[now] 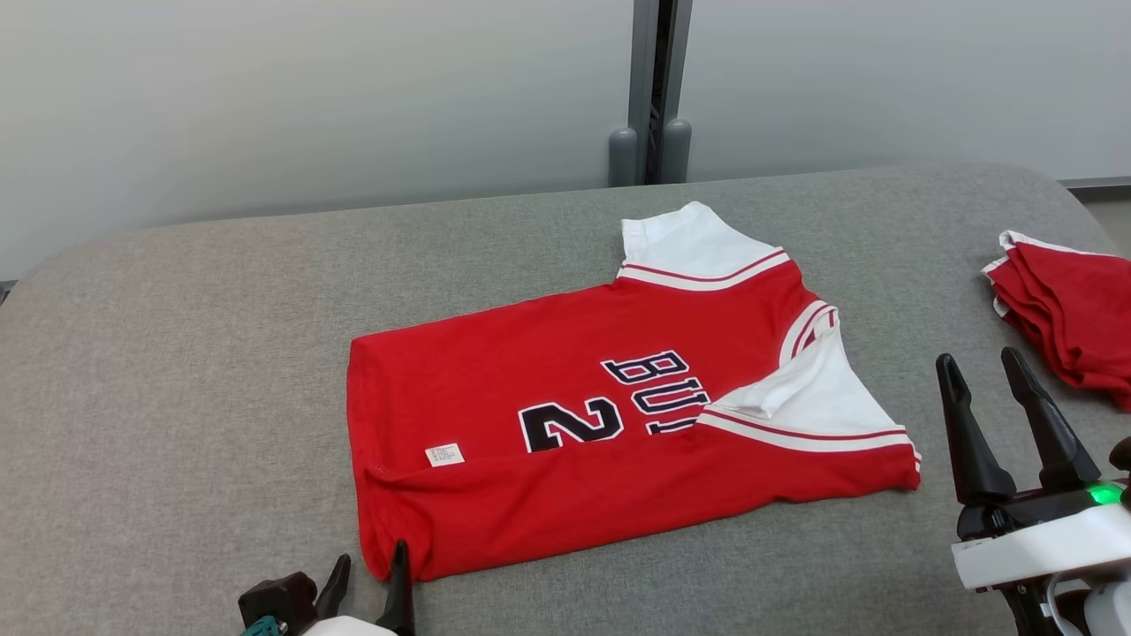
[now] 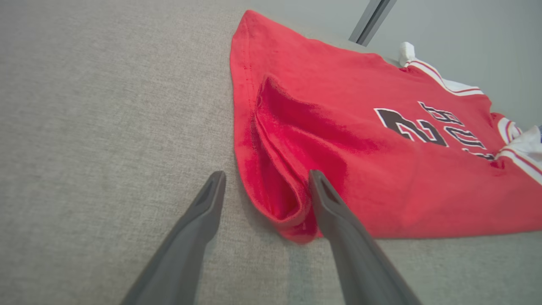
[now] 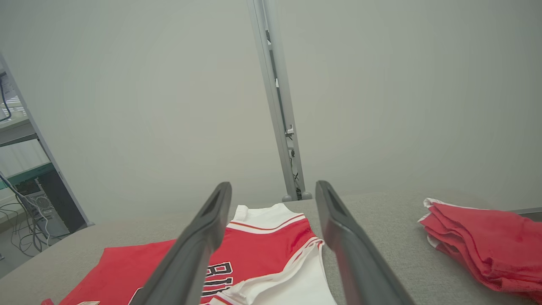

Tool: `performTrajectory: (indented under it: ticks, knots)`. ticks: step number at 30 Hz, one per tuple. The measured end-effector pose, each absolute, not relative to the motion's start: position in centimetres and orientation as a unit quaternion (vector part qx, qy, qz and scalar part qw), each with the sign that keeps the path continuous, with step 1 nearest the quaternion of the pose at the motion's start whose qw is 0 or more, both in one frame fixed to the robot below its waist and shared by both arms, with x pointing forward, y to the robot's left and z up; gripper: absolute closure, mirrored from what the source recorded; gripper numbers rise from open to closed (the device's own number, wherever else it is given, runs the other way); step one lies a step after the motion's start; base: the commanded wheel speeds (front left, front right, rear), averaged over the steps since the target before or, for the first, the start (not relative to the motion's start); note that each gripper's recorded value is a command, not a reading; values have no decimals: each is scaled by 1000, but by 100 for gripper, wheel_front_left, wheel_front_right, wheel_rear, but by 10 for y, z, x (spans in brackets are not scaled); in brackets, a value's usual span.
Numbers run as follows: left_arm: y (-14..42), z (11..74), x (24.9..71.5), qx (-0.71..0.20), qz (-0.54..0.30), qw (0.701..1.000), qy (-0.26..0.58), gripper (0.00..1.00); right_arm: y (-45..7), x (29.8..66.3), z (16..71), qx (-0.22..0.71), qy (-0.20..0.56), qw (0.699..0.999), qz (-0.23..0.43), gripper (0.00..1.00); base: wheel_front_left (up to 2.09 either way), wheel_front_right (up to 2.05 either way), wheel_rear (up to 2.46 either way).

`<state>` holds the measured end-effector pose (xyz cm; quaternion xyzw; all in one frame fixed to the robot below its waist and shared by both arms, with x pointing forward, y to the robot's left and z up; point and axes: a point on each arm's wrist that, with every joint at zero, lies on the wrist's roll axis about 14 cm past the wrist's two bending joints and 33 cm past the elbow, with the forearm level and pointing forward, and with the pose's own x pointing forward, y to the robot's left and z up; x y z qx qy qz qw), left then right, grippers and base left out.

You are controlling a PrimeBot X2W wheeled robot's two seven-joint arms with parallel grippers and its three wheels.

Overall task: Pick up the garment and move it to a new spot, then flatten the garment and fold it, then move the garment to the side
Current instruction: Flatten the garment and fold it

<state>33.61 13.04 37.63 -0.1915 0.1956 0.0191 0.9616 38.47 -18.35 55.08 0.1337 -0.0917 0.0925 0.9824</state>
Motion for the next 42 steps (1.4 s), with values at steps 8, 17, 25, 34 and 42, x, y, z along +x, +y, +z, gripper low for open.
performTrajectory:
  ticks: [8,17,25,34,42]
  knots:
    - [124,367,340,-201,9,956,214,0,-189,383,546,137,-86,983,83,0,0,0,0]
    - [109,358,338,-224,-6,945,238,79,-194,386,524,144,-53,986,72,0,0,0,0]
    - [119,359,345,-211,6,950,230,100,-206,392,493,156,-9,987,43,0,0,0,0]
    - [130,361,347,-193,10,956,222,100,-207,392,427,186,92,978,10,0,0,0,0]
    - [131,359,348,-187,6,956,224,100,-202,398,391,212,152,965,-9,0,0,0,0]
